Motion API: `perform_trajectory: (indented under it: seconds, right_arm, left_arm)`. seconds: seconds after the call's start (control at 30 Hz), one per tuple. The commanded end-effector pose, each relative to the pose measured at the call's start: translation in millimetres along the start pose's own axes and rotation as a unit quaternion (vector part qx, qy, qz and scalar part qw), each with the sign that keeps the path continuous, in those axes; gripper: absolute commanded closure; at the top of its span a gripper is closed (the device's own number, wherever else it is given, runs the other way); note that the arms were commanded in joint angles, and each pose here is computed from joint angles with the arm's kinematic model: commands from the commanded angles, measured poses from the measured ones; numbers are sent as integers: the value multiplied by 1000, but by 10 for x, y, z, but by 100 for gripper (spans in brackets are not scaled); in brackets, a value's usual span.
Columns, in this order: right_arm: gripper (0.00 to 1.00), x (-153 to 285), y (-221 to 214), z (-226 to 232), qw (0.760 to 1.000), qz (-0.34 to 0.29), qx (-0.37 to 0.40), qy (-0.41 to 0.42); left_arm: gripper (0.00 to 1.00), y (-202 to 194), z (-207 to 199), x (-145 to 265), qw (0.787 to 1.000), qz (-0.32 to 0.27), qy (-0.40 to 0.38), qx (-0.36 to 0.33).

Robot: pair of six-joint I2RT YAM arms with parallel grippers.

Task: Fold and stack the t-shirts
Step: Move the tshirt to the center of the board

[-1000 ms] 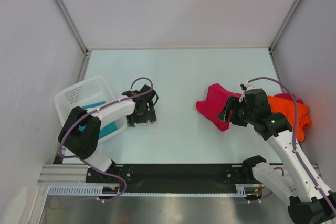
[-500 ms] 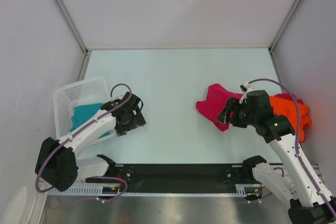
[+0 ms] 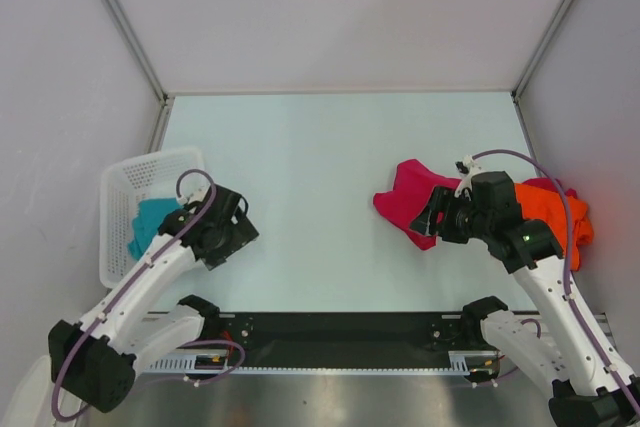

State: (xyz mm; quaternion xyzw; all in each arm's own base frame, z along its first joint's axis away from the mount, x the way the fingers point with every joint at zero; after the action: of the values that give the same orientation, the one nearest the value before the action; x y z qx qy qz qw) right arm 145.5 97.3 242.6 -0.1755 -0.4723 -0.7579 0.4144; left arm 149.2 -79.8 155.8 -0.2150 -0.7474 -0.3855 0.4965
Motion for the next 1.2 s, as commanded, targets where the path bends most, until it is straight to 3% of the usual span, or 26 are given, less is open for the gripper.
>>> perform_trajectory:
  seconds: [0.0, 0.43, 0.77, 0.9, 1.17]
  right_arm:
    - [35, 49, 112, 131, 999, -20, 2, 37]
    - [36, -22, 108, 133, 999, -10, -4, 43]
    - [36, -48, 128, 126, 999, -10, -8, 37]
    - [36, -64, 152, 137, 999, -9, -9, 37]
    - [36, -53, 163, 104, 1000, -9, -6, 17]
  left_arm:
    - [11, 60, 174, 114, 999, -26, 16, 31]
    - [11, 154, 222, 265, 998, -51, 7, 35]
    - [12, 406, -279, 579, 984, -84, -157, 26]
    - [12, 388, -420, 450, 983, -59, -173, 5]
    - [13, 306, -470, -82, 993, -24, -114, -18]
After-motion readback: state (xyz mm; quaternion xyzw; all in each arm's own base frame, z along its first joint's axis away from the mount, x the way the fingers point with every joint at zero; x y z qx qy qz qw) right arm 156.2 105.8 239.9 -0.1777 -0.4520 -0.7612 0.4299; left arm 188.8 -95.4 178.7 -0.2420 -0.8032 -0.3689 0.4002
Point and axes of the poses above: each gripper's point midway between its finger pads, its own x axis back along the fingers, its own z axis along the line the jaws close on, y = z × x, the point moved 7 cm from there along x, back along the fingers, and after that the axes turned 2 degrees about x, right-handed, at the moved point
